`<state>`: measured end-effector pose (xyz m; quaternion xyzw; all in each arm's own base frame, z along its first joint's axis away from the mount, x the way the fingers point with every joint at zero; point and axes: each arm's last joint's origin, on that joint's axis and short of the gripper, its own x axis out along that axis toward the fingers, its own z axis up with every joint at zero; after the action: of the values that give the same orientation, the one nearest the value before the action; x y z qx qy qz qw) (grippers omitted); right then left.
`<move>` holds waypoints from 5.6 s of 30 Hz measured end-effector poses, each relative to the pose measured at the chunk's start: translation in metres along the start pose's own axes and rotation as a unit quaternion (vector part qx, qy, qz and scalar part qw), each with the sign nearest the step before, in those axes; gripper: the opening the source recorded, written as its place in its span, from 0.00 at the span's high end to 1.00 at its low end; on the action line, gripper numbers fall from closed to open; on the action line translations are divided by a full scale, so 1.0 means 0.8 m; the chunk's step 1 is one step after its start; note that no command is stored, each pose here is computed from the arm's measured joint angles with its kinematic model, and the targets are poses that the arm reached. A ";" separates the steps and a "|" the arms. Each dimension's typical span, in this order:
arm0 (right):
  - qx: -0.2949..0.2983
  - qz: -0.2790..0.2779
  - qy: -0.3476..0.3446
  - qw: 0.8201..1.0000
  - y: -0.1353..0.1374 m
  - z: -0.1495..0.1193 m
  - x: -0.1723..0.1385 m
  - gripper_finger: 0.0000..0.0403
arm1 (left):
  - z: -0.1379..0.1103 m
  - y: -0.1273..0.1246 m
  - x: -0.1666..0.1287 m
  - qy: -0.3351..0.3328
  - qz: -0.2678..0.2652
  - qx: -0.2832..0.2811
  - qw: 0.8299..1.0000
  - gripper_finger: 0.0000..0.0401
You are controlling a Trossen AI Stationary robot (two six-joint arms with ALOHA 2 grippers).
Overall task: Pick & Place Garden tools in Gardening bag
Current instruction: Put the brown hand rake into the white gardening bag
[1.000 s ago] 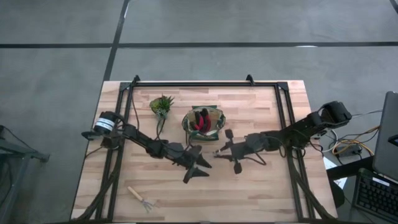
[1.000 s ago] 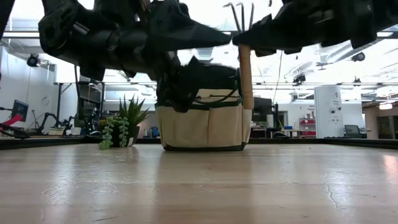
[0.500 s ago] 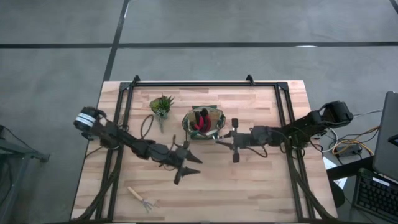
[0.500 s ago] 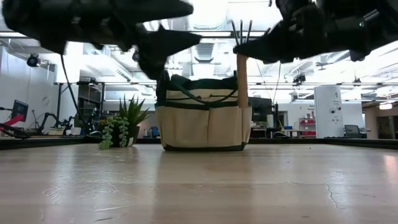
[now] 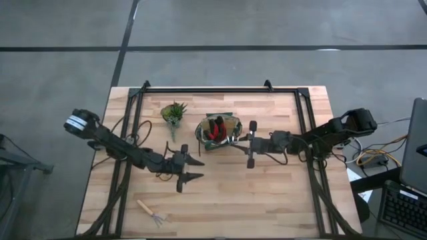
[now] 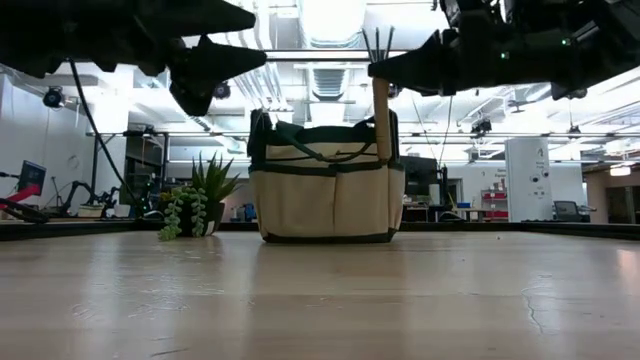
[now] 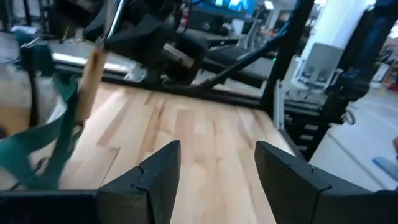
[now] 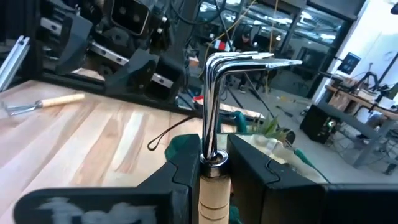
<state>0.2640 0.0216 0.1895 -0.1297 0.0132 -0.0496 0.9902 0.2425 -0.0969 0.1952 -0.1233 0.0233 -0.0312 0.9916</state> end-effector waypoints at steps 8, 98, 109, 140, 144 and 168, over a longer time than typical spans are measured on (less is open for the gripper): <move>0.002 -0.001 -0.003 1.000 0.005 -0.006 0.021 0.85 | 0.000 -0.002 0.002 -0.001 -0.003 -0.001 1.000 0.48; 0.061 -0.007 0.007 0.998 0.028 0.042 -0.012 0.53 | -0.009 -0.046 0.011 0.219 -0.054 0.024 0.974 0.48; 0.064 -0.007 0.008 0.998 0.028 0.041 -0.012 0.53 | 0.012 -0.112 -0.033 0.410 0.050 0.016 0.911 0.48; 0.074 -0.010 0.004 0.997 0.027 0.042 -0.012 0.53 | -0.084 -0.168 -0.104 0.639 0.059 -0.017 0.767 0.48; 0.076 -0.010 0.004 0.997 0.027 0.042 -0.012 0.53 | -0.082 -0.168 -0.104 0.632 0.065 -0.022 0.772 0.48; 0.074 -0.009 0.008 0.997 0.027 0.041 -0.012 0.53 | -0.102 -0.174 -0.102 0.670 0.054 -0.019 0.741 0.58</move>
<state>0.2576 0.0519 0.2160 -0.0558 0.0159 -0.0604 0.9965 0.1490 -0.2463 0.1536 -0.0882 0.6885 -0.0511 0.7180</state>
